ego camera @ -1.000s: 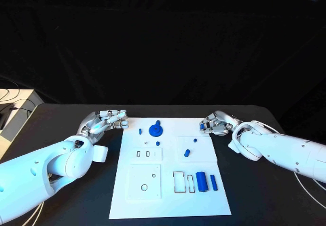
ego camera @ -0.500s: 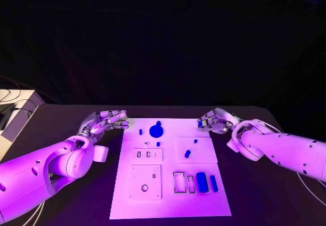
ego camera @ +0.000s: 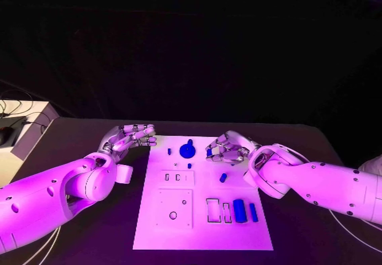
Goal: Assemble the parts on the task board
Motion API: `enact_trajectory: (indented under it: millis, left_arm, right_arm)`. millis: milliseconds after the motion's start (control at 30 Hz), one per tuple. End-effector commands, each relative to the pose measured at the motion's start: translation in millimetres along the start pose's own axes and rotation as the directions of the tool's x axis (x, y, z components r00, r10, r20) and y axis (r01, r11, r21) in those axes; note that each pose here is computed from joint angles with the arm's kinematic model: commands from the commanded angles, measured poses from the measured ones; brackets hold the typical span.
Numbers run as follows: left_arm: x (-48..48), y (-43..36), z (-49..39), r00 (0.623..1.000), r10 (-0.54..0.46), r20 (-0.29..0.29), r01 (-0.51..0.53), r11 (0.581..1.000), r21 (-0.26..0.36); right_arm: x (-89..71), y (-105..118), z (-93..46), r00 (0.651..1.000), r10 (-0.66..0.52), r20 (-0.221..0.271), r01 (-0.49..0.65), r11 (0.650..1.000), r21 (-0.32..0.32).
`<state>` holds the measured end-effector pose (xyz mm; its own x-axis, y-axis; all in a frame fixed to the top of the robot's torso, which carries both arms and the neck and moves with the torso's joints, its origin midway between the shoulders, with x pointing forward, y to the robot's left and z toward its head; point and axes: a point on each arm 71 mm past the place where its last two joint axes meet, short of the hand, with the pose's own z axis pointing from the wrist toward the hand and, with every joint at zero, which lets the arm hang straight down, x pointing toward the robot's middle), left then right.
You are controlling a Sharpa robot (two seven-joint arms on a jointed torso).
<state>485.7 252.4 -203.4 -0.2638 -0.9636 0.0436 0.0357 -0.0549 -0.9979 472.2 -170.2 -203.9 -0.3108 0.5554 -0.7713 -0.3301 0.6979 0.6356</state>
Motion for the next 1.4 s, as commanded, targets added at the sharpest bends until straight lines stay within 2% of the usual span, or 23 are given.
enact_trajectory:
  millis: [33, 367, 600, 833, 1133, 1400]
  left_arm:
    - [3.2, -0.4, 0.0, 1.0, -0.011, -0.018, 0.011, 1.0, 0.007]
    - [4.5, -0.8, -0.4, 1.0, -0.013, -0.021, 0.013, 1.0, 0.006]
    - [4.7, -0.8, -0.5, 1.0, -0.013, -0.022, 0.013, 1.0, 0.005]
    - [5.0, -0.7, -0.4, 1.0, -0.014, -0.023, 0.014, 1.0, 0.004]
    - [5.2, -0.9, -0.6, 1.0, -0.015, -0.024, 0.015, 1.0, 0.003]
    - [3.2, -1.4, -1.7, 1.0, -0.012, -0.02, 0.012, 1.0, 0.003]
  right_arm:
    - [10.6, 9, -0.5, 0.999, -0.046, 0.001, 0.046, 0.997, 0.066]
    - [42.0, 42, -1.2, 0.997, -0.069, -0.033, 0.071, 0.996, 0.049]
    - [58.2, 54, -0.7, 0.994, -0.083, -0.072, 0.085, 0.996, 0.033]
    - [62.8, 56, 1.6, 0.993, -0.096, -0.075, 0.098, 0.995, 0.026]
    - [72.8, 55, 0.7, 0.988, -0.115, -0.102, 0.117, 0.993, 0.016]
    - [73.3, 48, -0.8, 0.985, -0.142, -0.101, 0.145, 0.989, 0.019]
